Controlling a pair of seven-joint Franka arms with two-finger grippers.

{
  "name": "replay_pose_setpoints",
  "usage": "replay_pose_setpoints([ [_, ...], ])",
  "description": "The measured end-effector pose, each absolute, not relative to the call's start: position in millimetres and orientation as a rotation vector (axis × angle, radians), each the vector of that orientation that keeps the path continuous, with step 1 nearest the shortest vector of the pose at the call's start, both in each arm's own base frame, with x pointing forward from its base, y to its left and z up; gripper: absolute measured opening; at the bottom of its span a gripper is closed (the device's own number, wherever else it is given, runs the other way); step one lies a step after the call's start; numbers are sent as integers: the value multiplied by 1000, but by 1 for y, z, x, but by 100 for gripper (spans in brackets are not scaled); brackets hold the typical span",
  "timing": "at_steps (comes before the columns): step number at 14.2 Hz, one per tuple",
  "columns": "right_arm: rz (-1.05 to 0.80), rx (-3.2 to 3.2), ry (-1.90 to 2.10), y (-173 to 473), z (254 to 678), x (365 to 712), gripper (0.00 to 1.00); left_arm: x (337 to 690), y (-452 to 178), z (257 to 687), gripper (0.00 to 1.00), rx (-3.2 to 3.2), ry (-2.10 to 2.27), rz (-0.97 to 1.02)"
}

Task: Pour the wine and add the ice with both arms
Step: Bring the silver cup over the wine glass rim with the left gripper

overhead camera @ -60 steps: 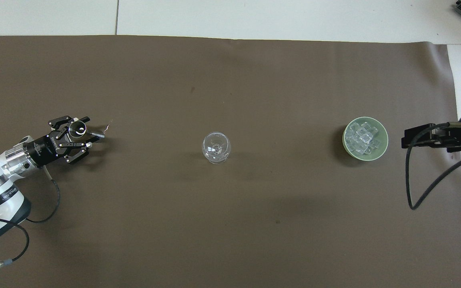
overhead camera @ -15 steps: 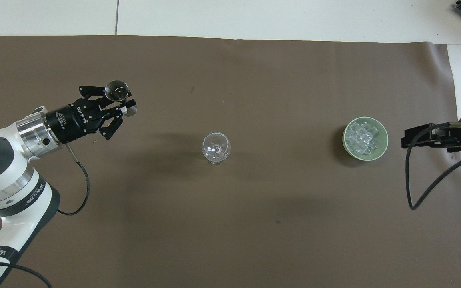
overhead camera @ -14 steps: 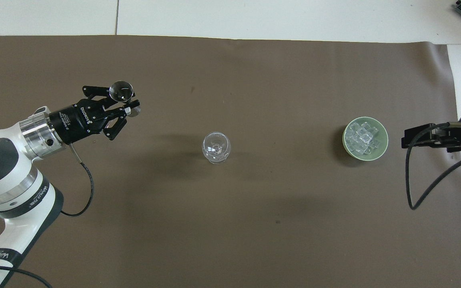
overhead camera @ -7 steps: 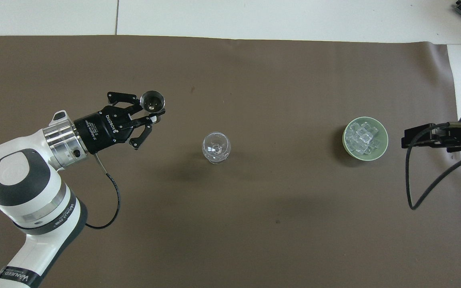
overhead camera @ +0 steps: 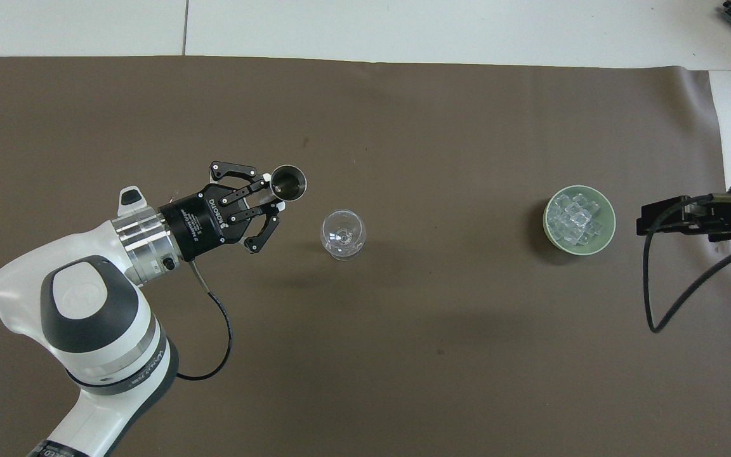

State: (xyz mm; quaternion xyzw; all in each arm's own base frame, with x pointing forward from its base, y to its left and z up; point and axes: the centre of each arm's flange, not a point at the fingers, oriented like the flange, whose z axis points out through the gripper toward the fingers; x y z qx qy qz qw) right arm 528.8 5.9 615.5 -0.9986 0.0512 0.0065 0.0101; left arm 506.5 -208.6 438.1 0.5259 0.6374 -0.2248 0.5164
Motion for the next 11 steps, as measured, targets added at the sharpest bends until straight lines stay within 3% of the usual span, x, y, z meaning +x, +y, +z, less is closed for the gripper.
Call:
replay_pose_setpoints([
  [11, 20, -3117, 160, 6, 616, 529, 100, 492, -234, 439, 22, 1472, 1473, -277],
])
